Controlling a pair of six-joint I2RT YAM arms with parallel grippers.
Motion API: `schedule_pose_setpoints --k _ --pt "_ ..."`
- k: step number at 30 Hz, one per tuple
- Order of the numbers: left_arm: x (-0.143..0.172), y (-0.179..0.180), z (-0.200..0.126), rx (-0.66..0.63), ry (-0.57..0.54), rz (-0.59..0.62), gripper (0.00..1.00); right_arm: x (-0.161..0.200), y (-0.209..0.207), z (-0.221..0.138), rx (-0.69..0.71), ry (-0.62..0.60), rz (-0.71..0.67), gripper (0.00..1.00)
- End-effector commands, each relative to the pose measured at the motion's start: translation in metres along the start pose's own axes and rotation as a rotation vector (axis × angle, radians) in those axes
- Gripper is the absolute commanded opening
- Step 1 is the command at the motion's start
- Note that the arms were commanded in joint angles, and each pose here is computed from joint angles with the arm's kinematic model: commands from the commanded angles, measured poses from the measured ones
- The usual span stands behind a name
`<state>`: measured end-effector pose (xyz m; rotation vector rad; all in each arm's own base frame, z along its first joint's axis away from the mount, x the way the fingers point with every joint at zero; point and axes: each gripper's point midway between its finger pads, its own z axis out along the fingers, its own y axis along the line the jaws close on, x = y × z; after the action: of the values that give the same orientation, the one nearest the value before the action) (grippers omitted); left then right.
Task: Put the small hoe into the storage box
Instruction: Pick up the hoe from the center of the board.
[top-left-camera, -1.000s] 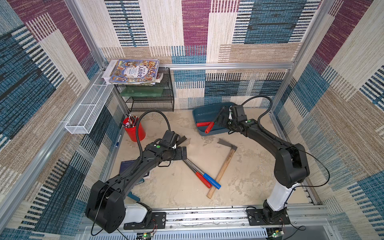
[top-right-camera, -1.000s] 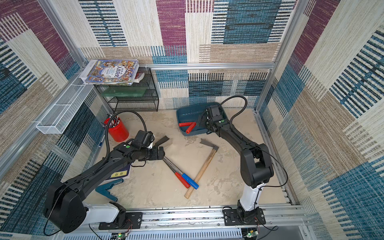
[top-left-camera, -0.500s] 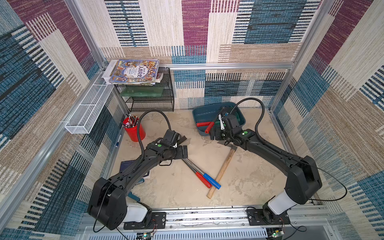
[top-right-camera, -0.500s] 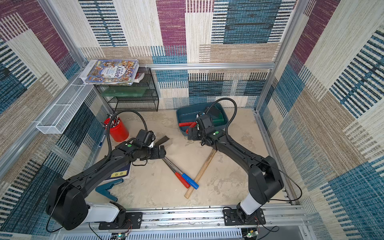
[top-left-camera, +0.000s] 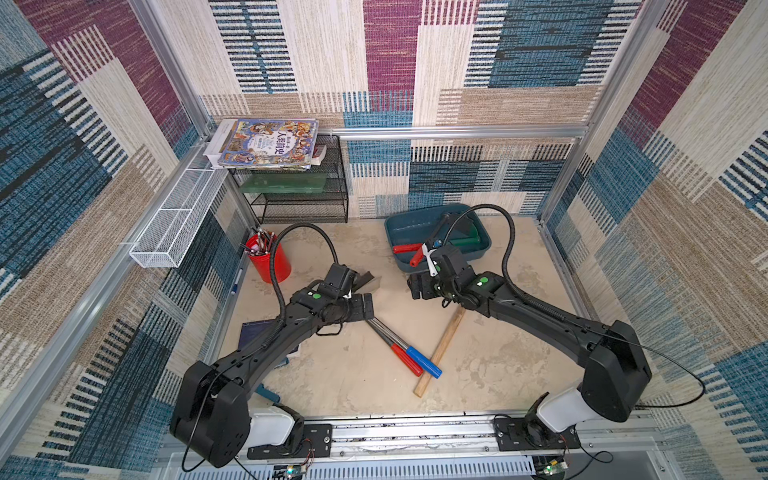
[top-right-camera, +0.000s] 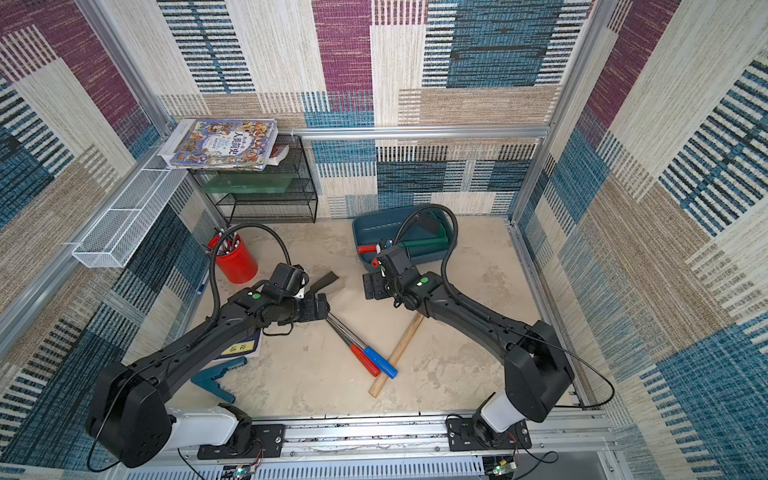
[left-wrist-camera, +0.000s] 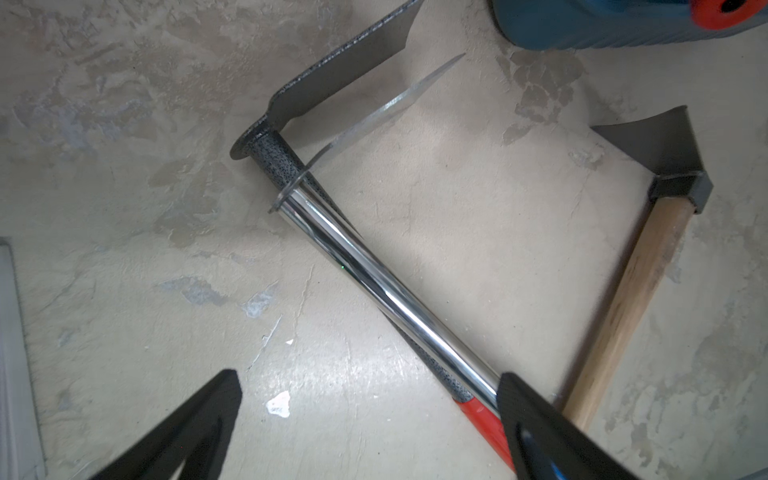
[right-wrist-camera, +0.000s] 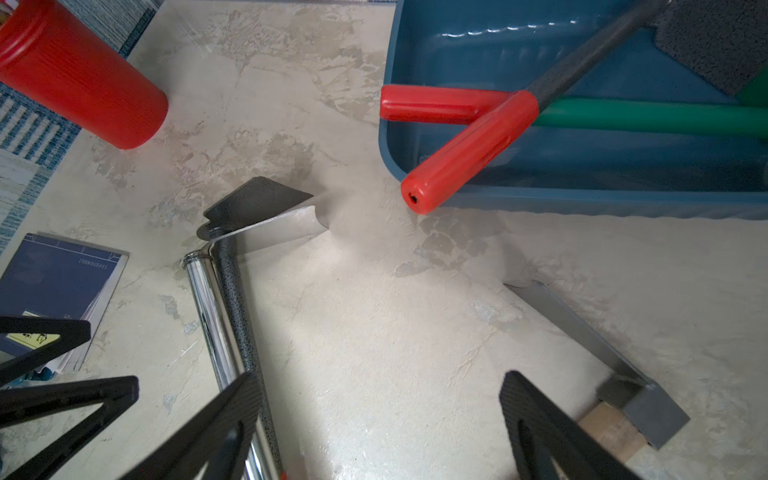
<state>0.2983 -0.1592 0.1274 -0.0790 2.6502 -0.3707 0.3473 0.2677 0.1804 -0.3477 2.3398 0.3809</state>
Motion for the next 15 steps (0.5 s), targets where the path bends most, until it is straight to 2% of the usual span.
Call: schedule_pose_setpoints --k 1,10,15 --pt "0.004 0.000 0.001 0.004 0.017 -0.028 1.00 0.003 0.013 0.001 -0.026 0.010 -0.054 0.93" --pt "0.008 0.003 -0.001 -0.003 0.018 -0.031 1.00 0.037 0.056 0.024 -0.152 0.128 -0.185 0.87" --pt "0.013 0.009 -0.007 -0.022 0.018 -0.032 1.00 0.051 0.071 0.037 -0.177 0.181 -0.221 0.85"
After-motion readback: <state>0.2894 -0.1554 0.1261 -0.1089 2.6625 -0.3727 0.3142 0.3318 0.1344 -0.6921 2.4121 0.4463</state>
